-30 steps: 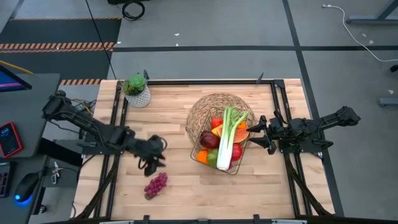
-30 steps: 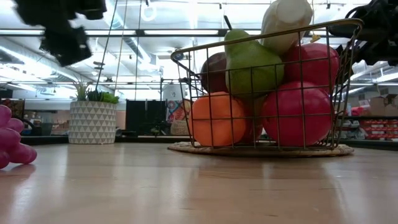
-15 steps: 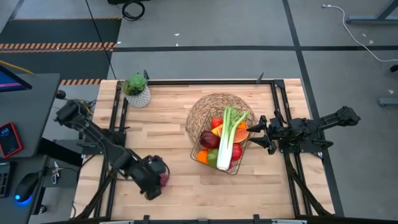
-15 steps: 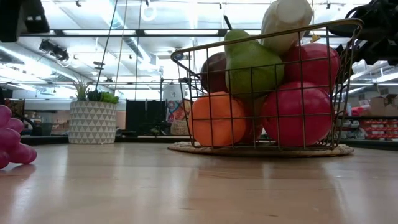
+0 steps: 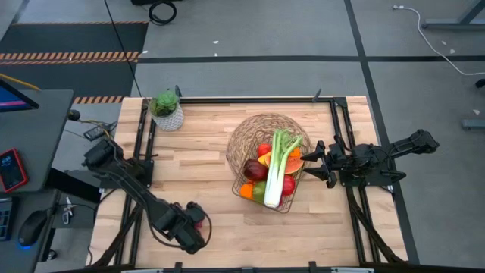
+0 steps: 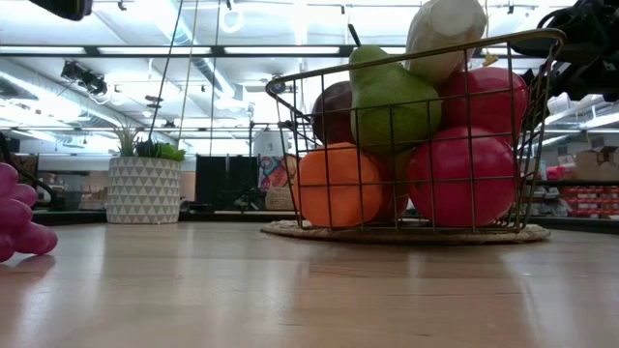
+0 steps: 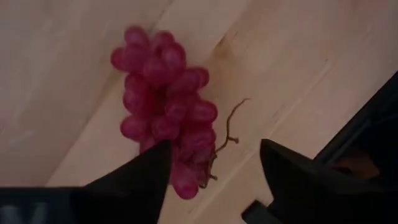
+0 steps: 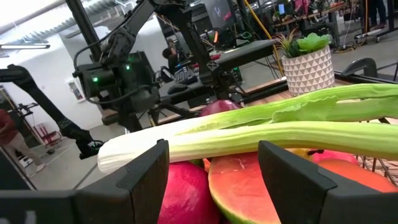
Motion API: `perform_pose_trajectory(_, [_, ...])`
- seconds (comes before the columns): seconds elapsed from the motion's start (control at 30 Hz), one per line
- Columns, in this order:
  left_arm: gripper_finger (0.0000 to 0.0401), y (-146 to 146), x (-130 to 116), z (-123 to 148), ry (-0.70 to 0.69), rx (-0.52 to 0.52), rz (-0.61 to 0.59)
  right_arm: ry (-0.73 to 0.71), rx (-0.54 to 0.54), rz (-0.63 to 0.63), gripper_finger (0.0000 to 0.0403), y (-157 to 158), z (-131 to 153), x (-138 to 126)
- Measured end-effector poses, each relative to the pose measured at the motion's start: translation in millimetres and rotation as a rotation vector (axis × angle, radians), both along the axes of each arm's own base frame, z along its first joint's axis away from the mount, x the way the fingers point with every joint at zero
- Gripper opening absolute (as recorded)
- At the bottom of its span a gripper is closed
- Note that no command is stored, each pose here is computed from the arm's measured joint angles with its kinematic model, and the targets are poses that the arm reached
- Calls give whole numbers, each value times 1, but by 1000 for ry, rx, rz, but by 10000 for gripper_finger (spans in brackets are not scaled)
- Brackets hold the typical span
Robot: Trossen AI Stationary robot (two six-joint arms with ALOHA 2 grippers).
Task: Build produce basket
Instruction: Put the grapes into the wire basket
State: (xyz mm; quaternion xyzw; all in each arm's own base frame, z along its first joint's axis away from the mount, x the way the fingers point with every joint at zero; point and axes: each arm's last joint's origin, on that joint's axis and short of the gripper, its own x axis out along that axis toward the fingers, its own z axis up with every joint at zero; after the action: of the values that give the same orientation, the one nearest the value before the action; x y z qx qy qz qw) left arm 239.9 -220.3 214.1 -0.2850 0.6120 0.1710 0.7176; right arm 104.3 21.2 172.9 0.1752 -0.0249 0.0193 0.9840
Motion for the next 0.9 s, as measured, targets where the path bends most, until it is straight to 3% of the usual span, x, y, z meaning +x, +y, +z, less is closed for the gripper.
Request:
perform_pose_trajectory(0.17, [312, 1, 0, -2, 16, -7, 42, 0, 0, 0, 250, 0, 0, 0])
perform_pose_trajectory(0.3, [334, 6, -5, -14, 53, 14, 106, 0, 0, 1, 250, 0, 0, 0])
perform_pose_trajectory(0.67, [327, 11, -9, -41, 49, 12, 98, 0, 0, 1, 250, 0, 0, 0])
perform_pose_trajectory(0.9, [311, 8, -7, -53, 65, 26, 28, 0, 0, 1, 250, 0, 0, 0])
